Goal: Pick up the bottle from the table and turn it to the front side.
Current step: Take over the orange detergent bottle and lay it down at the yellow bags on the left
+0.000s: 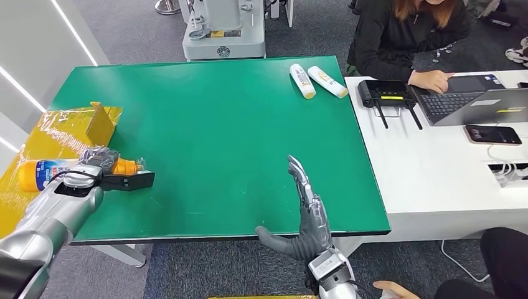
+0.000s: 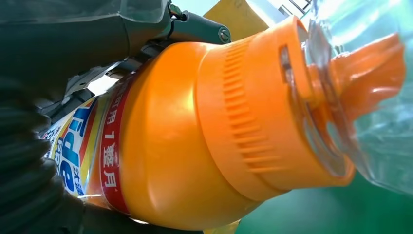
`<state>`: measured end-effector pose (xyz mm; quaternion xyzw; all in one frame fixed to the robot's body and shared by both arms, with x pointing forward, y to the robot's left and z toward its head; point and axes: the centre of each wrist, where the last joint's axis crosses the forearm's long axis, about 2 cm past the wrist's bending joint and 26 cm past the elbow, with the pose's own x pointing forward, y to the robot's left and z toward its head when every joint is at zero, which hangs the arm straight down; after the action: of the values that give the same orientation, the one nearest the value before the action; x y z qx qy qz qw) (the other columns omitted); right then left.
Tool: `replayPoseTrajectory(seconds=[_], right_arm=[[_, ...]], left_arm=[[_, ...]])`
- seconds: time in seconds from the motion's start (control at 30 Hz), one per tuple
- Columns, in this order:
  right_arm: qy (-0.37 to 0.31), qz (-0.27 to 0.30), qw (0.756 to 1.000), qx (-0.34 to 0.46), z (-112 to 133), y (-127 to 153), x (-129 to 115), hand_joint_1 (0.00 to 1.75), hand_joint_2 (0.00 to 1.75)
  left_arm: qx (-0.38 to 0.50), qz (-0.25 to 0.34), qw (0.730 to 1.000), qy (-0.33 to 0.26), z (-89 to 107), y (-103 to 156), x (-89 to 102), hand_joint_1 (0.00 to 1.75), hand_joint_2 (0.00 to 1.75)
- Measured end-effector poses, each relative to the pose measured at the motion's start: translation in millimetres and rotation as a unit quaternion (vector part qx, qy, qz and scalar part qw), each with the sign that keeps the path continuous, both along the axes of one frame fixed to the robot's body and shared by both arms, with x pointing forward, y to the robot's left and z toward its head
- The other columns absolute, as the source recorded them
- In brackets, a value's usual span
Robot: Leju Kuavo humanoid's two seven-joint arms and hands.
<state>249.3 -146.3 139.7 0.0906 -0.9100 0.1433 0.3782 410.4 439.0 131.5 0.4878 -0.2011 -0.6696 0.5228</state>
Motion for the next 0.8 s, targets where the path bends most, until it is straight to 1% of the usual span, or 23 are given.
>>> replayPoseTrajectory(seconds=[0.13, 0.27, 0.67, 0.7, 0.8], right_arm=[[0.003, 0.008, 1.000, -0.006, -4, 1, -1, 0.00, 1.75], [0.005, 0.011, 1.000, -0.009, -6, 2, -1, 0.00, 1.75], [0.010, 0.013, 1.000, -0.015, -10, 2, -1, 0.00, 1.75], [0.010, 0.013, 1.000, -0.015, -10, 2, -1, 0.00, 1.75], [0.010, 0.013, 1.000, -0.015, -10, 2, -1, 0.00, 1.75]], left_arm=[[-0.004, 0.000, 1.000, -0.015, -5.9, 10, -8.0, 1.75, 1.75], [-0.007, 0.008, 1.000, -0.017, -9.6, 17, -13.3, 1.75, 1.75], [-0.008, 0.014, 1.000, -0.015, -11.2, 22, -16.3, 1.75, 1.75], [-0.009, 0.015, 1.000, -0.016, -11.3, 22, -16.4, 1.41, 1.75], [-0.010, 0.016, 1.000, -0.017, -11.2, 22, -16.5, 0.10, 1.75]])
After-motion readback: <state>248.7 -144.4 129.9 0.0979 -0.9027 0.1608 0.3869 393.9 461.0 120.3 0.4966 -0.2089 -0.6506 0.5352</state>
